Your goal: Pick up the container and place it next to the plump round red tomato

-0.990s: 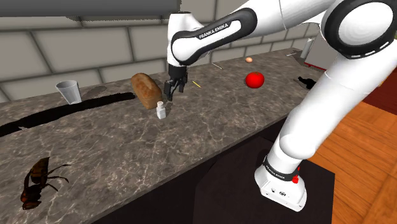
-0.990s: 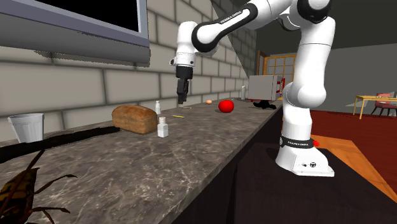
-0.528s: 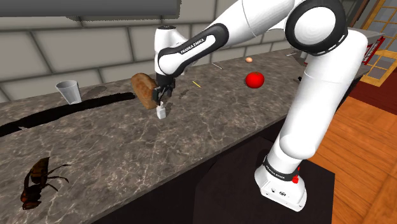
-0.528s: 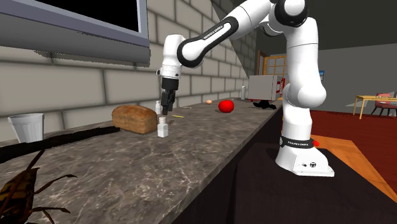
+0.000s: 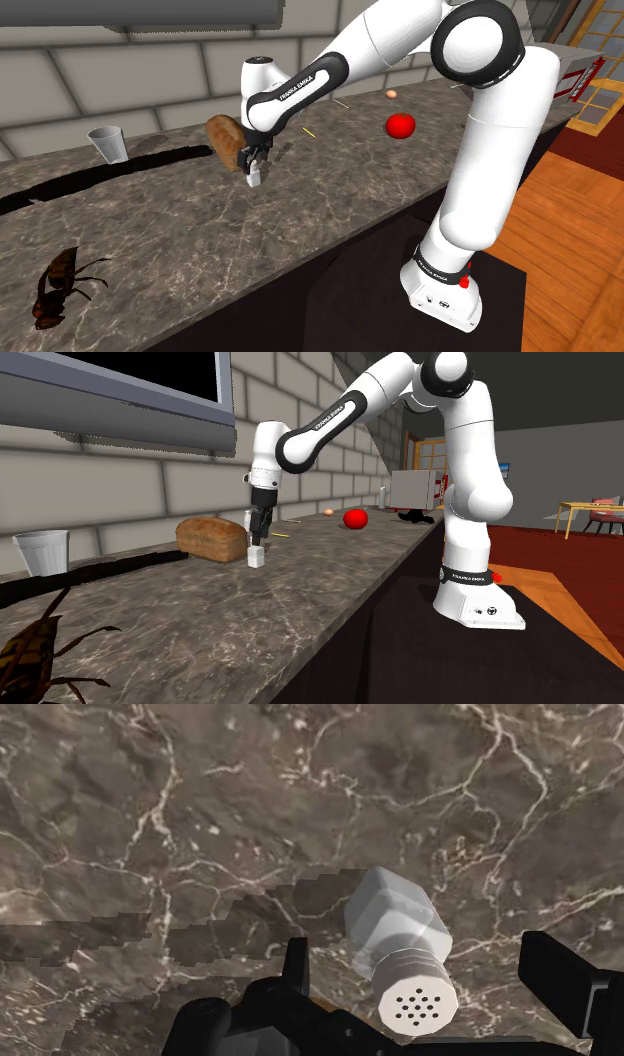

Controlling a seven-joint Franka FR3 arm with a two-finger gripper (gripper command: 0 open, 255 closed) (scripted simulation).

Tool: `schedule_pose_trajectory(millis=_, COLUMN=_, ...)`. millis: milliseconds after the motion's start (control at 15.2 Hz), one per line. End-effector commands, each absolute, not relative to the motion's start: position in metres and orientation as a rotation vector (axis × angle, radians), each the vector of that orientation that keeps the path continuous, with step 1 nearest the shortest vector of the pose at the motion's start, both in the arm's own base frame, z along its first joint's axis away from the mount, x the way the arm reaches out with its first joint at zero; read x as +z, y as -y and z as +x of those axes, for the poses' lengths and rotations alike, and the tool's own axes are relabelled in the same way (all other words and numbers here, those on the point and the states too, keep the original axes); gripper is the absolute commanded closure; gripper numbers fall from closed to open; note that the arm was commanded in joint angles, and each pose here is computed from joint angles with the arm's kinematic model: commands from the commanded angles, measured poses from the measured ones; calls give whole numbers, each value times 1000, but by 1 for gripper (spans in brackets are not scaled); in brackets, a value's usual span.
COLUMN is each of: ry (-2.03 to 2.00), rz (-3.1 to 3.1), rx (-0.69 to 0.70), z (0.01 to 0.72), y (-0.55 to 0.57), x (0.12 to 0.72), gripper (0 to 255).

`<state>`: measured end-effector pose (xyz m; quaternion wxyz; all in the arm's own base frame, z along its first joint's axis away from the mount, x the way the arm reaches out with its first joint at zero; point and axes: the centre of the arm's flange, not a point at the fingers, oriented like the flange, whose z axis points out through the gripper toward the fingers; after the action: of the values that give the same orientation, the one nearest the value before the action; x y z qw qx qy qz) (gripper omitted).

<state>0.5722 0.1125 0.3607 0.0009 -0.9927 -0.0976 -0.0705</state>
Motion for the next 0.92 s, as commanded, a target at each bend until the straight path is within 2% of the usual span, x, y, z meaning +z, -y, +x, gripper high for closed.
schedule_pose_trajectory(millis=0, ry=306, rz=-3117, rx=-222, z=572, y=-112, x=359, gripper=0)
schedule_pose_trajectory(millis=396, ry=306, rz=-3117, rx=-222, z=572, y=-112, x=359, gripper=0)
schedule_pose_trajectory(millis=462, ry=306, rz=-3117, rx=-222, z=572, y=-112, x=359, gripper=255)
schedule_pose_trajectory(millis=858, ry=306, rz=-3117, rx=-222, z=572, y=-112, x=359, gripper=255)
